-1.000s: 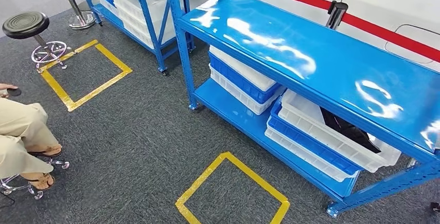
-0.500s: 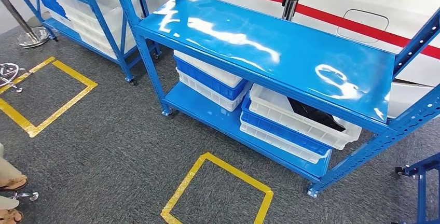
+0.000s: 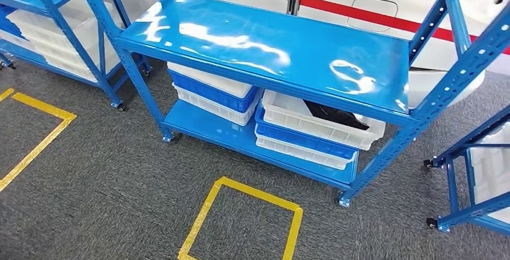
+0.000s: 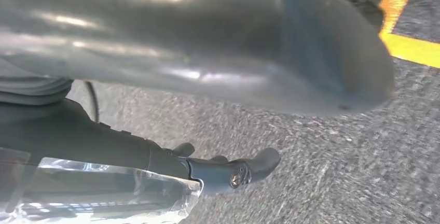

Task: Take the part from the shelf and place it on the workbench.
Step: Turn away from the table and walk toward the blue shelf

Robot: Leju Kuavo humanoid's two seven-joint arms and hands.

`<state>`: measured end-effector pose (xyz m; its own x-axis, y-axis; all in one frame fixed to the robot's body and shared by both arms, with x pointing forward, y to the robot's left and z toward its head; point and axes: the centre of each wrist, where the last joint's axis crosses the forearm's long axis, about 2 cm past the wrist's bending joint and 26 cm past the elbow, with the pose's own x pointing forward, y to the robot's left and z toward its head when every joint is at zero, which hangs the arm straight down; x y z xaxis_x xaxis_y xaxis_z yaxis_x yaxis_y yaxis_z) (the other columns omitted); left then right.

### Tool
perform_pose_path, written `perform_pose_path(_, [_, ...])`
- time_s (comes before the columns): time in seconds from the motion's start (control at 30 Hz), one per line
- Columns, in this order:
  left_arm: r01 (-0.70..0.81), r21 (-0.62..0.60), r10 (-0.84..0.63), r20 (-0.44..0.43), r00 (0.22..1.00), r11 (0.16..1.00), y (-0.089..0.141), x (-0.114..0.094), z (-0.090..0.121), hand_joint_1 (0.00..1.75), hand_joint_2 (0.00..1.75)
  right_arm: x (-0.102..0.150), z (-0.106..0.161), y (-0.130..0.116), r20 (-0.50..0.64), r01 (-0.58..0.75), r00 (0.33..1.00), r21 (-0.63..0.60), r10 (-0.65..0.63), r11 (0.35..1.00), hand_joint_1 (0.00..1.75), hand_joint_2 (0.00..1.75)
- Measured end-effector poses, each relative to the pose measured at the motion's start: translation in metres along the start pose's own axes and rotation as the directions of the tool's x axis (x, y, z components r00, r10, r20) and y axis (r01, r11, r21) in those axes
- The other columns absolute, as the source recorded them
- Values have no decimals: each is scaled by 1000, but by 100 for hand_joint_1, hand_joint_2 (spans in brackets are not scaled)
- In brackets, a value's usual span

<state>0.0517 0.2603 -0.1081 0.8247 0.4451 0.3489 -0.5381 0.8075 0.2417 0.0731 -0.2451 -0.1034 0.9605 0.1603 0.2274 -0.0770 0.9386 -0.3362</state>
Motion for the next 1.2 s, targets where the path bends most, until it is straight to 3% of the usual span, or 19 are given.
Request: perform_pose_path(1.2, [-12, 7, 12, 6, 1000, 1000, 0, 3, -1, 0, 0, 5, 0, 1, 3, -54, 999, -3, 54, 999, 0, 0])
